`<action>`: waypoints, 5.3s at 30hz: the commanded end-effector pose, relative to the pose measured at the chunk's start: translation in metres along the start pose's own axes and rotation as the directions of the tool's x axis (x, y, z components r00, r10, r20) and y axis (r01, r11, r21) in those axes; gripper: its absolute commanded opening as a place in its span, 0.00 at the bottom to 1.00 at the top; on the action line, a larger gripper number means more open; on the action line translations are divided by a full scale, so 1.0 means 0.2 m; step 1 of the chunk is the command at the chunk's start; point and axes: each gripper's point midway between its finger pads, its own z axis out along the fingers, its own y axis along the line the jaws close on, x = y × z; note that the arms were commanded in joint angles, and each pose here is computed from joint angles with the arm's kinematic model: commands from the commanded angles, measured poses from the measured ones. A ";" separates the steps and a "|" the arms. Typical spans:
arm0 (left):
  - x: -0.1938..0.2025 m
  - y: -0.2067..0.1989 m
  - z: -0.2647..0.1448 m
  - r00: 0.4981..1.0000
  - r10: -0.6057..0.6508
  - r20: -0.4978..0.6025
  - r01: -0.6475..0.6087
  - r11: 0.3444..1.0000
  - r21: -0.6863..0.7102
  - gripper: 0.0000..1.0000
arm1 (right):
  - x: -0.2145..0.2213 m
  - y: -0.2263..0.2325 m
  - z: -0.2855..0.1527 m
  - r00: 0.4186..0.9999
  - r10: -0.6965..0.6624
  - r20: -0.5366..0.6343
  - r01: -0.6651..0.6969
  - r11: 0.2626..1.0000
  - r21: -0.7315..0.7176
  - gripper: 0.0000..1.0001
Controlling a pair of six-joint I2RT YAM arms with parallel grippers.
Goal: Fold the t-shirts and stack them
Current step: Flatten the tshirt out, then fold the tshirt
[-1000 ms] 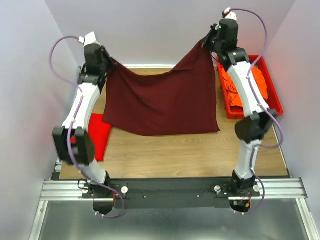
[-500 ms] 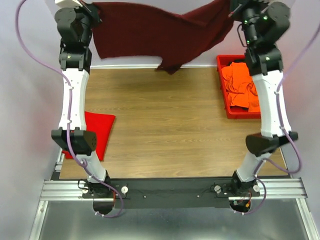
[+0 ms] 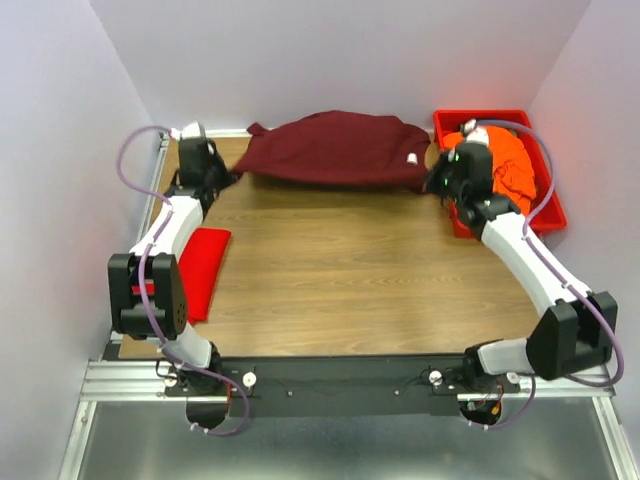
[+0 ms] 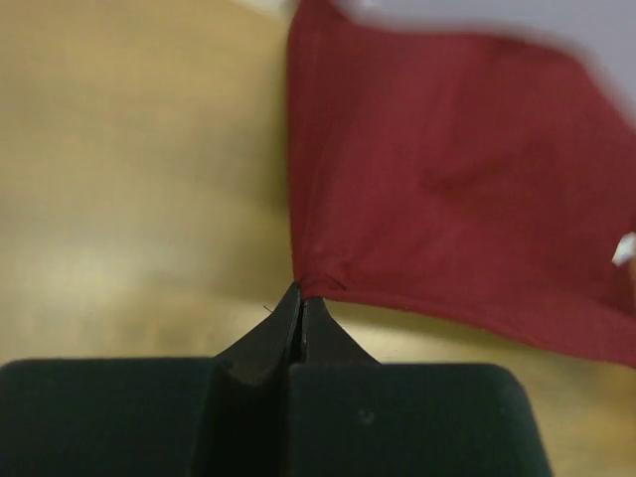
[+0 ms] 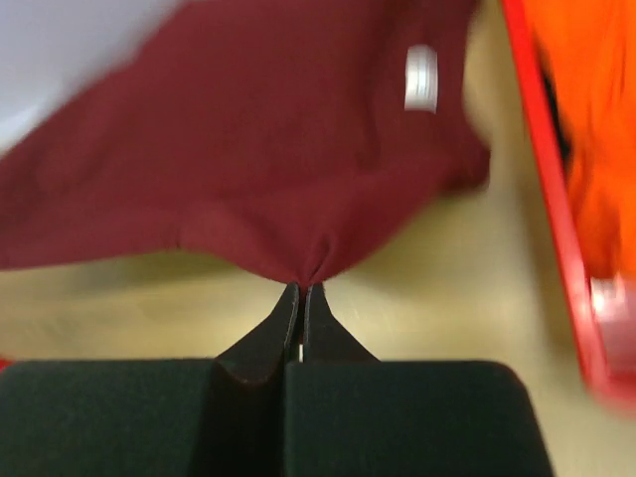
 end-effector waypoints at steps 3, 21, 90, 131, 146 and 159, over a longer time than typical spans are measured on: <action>0.40 0.18 -0.10 0.984 -0.124 -0.128 0.114 0.990 -0.082 0.00 | 0.53 -0.18 -0.22 0.973 0.150 -0.178 -0.144 0.989 0.043 0.00; 0.92 0.55 -0.15 0.908 -0.358 -0.216 0.269 0.896 -0.354 0.00 | 1.12 -0.34 -0.39 0.868 0.255 -0.427 -0.223 0.967 0.125 0.00; 0.63 0.56 -0.40 0.986 -0.151 -0.076 0.096 0.869 -0.485 0.11 | 0.76 -0.29 -0.62 0.889 0.283 -0.359 -0.222 0.954 0.202 0.00; 0.58 0.54 0.00 0.981 -0.049 -0.188 -0.077 0.790 -0.608 0.13 | 0.29 -0.22 0.21 0.977 0.104 -0.188 -0.046 0.957 0.287 0.00; 0.52 0.50 0.18 0.971 0.011 -0.238 -0.152 0.798 -0.584 0.15 | 0.39 -0.29 0.43 0.965 0.114 -0.234 -0.044 0.957 0.286 0.00; 0.51 0.44 0.20 0.969 0.001 -0.248 -0.140 0.827 -0.545 0.17 | 0.41 -0.33 0.40 0.962 0.124 -0.244 -0.048 0.955 0.293 0.00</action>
